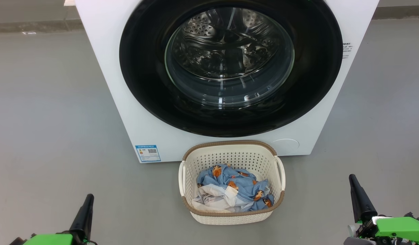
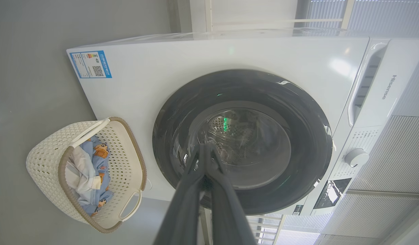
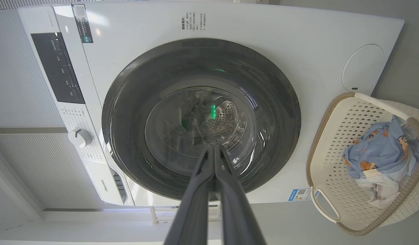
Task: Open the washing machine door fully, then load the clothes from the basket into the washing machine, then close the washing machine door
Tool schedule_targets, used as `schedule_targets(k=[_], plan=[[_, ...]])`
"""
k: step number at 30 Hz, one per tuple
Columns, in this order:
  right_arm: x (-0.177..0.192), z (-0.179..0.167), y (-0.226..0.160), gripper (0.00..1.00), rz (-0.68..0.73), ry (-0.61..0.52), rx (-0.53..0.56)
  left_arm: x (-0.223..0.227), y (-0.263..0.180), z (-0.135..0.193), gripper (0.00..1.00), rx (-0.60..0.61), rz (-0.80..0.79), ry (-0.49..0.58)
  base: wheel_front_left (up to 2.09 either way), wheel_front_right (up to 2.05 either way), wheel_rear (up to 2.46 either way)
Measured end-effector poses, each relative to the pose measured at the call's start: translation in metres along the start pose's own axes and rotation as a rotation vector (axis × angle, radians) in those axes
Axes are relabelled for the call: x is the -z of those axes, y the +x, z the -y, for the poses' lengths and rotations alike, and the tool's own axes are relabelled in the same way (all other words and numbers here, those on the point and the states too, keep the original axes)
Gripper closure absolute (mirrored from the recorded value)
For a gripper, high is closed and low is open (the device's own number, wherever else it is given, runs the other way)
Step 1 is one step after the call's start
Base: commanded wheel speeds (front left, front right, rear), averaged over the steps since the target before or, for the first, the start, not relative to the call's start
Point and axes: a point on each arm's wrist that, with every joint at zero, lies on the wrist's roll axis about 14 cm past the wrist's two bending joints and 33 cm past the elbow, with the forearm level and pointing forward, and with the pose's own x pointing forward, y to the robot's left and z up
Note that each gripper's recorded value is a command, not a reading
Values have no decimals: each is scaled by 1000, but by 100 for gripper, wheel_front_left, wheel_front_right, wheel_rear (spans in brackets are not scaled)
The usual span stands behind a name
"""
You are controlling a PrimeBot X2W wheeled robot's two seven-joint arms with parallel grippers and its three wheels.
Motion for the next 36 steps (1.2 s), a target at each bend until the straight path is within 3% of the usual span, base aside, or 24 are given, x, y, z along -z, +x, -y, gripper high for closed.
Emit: schedule_targets(k=[36], plan=[[0,0,0,100,0,0,0,0,0,0,100,0,0,0,0,0,0]])
